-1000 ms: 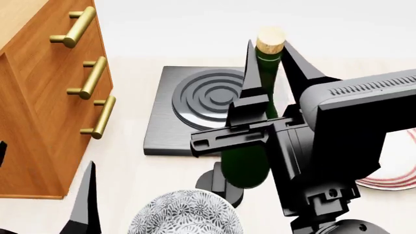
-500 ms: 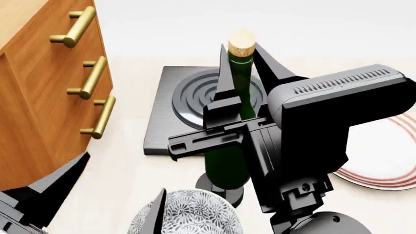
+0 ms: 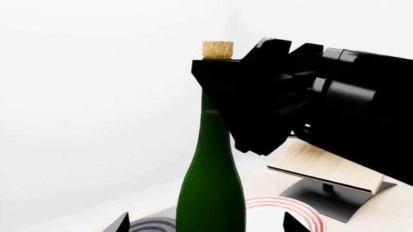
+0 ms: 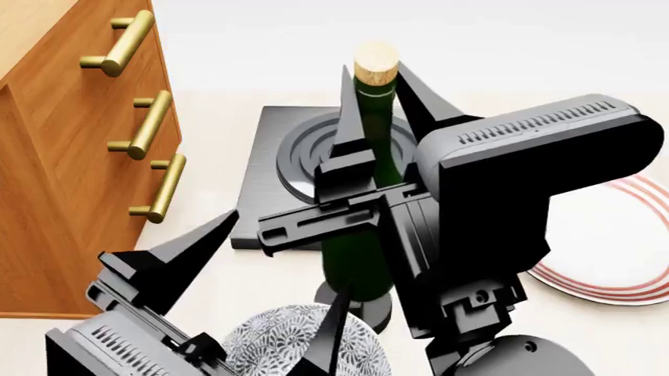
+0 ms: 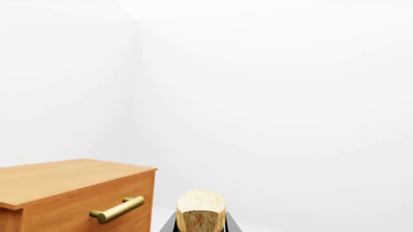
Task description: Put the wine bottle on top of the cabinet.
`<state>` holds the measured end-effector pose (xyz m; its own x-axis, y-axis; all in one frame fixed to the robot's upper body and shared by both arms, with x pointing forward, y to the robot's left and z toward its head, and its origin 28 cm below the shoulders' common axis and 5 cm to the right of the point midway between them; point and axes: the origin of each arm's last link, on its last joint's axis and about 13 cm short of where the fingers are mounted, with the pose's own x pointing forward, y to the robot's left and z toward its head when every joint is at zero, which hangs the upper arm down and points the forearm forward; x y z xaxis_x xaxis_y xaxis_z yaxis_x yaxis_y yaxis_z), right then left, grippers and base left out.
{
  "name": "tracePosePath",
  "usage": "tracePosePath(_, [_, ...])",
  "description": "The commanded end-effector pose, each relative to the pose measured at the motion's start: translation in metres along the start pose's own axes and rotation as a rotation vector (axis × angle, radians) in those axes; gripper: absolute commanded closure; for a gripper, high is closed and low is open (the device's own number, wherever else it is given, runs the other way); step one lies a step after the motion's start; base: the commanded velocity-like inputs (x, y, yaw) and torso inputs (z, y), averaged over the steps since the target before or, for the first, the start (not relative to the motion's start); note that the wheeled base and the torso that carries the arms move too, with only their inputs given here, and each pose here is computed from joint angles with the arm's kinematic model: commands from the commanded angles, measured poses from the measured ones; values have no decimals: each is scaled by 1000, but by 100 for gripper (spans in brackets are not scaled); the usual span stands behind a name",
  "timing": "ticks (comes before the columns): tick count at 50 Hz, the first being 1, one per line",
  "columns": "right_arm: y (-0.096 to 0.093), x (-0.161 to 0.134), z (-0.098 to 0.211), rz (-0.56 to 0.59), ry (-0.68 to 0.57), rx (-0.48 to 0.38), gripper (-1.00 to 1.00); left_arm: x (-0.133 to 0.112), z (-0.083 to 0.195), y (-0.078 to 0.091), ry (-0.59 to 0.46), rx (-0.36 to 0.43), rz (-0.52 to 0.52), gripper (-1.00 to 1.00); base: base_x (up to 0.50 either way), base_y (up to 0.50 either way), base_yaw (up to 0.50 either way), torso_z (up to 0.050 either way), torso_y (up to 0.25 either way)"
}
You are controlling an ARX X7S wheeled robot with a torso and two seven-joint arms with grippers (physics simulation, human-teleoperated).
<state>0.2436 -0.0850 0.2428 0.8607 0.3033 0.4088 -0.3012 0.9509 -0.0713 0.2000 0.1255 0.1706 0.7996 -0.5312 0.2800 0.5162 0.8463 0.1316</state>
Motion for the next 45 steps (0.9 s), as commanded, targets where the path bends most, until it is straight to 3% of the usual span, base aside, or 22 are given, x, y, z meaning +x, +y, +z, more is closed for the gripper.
tracePosePath(1, [1,5,10,5,-34,-27,100,16,-6,-6,4,-2,-50,-100,0,0,0,0,0])
tracePosePath(19, [3,4,15,24,-42,-34,100,32,-9,-12,8,5,-87,-100,0,0,0,1,1])
tracePosePath(45, [3,0,14,32,-39,-32,100,59,-7,-7,5,23,-102,-100,0,0,0,0,1])
